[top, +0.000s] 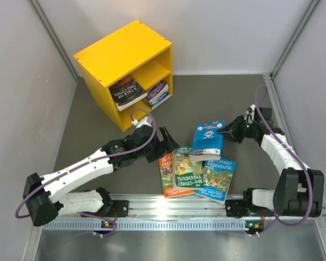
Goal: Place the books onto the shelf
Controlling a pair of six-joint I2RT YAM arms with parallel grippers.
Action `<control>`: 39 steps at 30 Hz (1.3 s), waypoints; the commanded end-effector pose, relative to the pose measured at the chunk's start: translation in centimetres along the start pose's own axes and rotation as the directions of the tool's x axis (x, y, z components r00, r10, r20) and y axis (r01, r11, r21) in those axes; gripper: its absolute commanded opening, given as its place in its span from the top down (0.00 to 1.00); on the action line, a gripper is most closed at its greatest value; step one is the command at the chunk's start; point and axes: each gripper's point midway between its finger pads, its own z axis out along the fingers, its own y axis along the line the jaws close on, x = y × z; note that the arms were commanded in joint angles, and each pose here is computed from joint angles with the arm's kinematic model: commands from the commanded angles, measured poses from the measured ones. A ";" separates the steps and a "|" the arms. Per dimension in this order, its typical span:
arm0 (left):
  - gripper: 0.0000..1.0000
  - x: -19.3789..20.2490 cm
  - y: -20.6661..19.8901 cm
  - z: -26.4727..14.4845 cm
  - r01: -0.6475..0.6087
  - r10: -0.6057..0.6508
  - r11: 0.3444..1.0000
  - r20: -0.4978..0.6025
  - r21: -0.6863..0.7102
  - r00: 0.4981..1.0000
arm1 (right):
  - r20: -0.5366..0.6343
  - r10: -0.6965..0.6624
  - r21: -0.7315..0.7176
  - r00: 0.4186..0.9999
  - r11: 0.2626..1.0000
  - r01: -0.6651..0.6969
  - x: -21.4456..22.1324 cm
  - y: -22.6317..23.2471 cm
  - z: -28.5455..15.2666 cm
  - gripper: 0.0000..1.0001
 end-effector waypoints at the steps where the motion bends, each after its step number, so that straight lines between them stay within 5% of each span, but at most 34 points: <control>1: 0.03 -3.5 -7.7 -1.4 -0.067 0.037 0.969 0.129 0.237 0.991 | -0.030 -0.010 -0.058 0.999 0.998 0.008 1.0 4.0 -1.7 1.00; 9: 0.03 -2.7 -11.3 2.1 -0.138 0.129 0.952 0.049 0.272 0.990 | -0.023 -0.055 -0.202 0.998 0.978 0.049 2.5 9.9 -3.8 1.00; 17: 0.04 -3.2 -8.7 4.6 -0.173 0.174 0.980 0.004 0.101 0.985 | -0.016 -0.039 -0.371 0.999 0.928 0.031 3.4 15.2 -7.1 1.00; 26: 0.04 -5.4 -8.9 1.3 0.119 -0.124 0.915 -0.014 0.385 0.992 | 0.009 0.063 -0.652 0.998 0.757 -0.042 3.6 18.0 -9.5 1.00; 32: 0.05 -6.1 -10.3 -0.5 0.148 -0.155 0.856 -0.028 0.496 0.988 | -0.029 0.094 -0.731 0.995 0.677 -0.085 3.9 19.2 -9.6 1.00; 38: 0.21 -6.5 -12.0 -1.3 0.149 -0.154 0.814 -0.038 0.561 0.987 | -0.067 0.067 -0.787 0.995 0.610 -0.094 5.4 21.6 -9.4 1.00; 39: 0.38 -6.6 -12.3 -1.4 0.147 -0.155 0.811 -0.035 0.566 0.987 | -0.089 0.064 -0.787 0.994 0.607 -0.109 5.8 21.8 -8.9 1.00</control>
